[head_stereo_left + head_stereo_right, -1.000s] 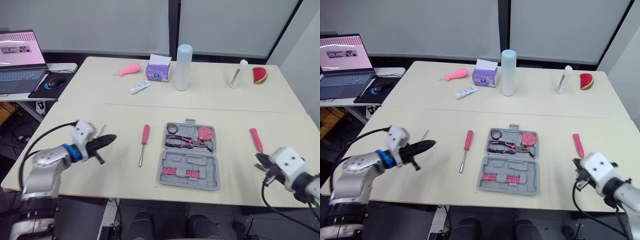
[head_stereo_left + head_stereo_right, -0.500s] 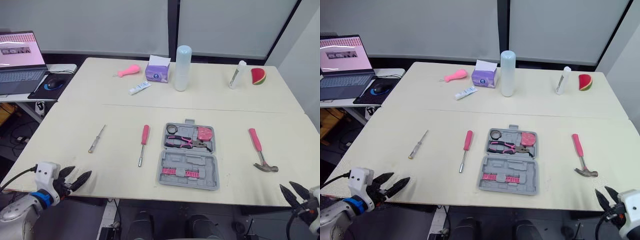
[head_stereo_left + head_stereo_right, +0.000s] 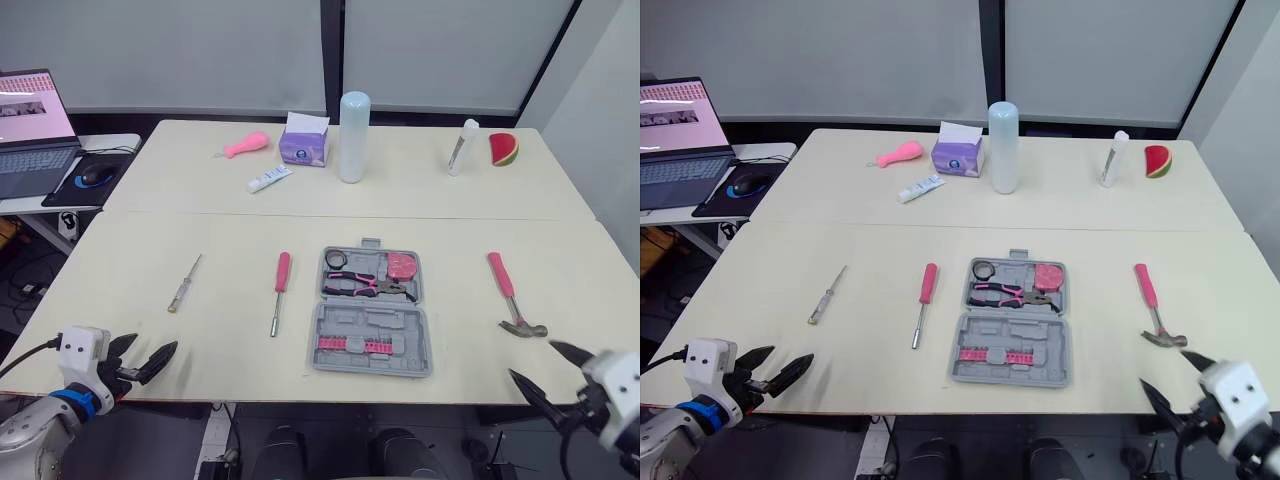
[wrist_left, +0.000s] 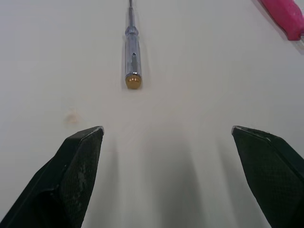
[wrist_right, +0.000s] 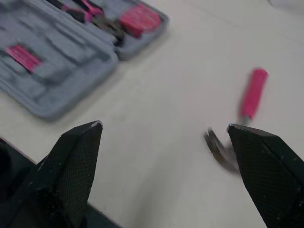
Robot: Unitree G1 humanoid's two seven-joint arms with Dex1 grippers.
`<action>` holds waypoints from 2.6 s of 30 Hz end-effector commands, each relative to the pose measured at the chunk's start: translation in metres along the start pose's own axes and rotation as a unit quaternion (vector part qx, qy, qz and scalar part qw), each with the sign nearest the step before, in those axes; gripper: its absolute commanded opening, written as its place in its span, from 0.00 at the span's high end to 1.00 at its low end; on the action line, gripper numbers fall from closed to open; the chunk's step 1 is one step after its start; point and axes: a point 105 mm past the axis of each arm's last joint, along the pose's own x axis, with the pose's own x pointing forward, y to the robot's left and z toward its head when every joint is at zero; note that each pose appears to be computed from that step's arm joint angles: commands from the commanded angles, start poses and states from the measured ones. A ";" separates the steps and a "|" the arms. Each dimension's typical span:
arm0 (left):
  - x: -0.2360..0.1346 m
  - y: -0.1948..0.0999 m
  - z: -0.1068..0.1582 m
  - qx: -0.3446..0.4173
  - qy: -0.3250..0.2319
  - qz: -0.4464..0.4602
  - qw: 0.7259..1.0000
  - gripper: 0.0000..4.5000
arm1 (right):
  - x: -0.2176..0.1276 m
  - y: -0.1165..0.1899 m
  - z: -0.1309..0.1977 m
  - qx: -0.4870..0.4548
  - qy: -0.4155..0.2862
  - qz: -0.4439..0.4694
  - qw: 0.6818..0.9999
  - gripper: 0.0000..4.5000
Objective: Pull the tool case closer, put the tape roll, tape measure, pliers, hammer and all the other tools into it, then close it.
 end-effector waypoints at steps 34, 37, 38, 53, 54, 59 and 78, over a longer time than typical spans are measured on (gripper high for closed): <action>0.099 0.027 0.058 0.017 0.082 0.048 0.995 0.00 | 0.064 0.055 0.104 -0.081 -0.072 0.277 0.955 0.01; 0.109 0.024 0.052 0.026 0.099 0.044 0.994 0.00 | 0.066 0.058 0.105 -0.086 -0.075 0.282 0.953 0.01; 0.113 0.020 0.050 0.031 0.103 0.037 0.993 0.00 | 0.067 0.058 0.107 -0.086 -0.081 0.282 0.952 0.01; 0.132 0.008 0.032 0.014 0.139 0.005 0.990 0.52 | 0.065 0.060 0.108 -0.090 -0.087 0.272 0.954 0.00; 0.132 0.008 0.031 0.012 0.141 0.005 0.990 0.58 | 0.065 0.060 0.108 -0.091 -0.088 0.271 0.954 0.00; 0.128 0.014 0.034 -0.014 0.133 0.015 0.991 0.93 | 0.065 0.058 0.110 -0.097 -0.091 0.261 0.956 0.00; 0.103 -0.182 0.111 0.361 0.057 -0.417 0.832 0.96 | 0.043 0.044 0.082 -0.081 -0.024 0.200 0.976 0.00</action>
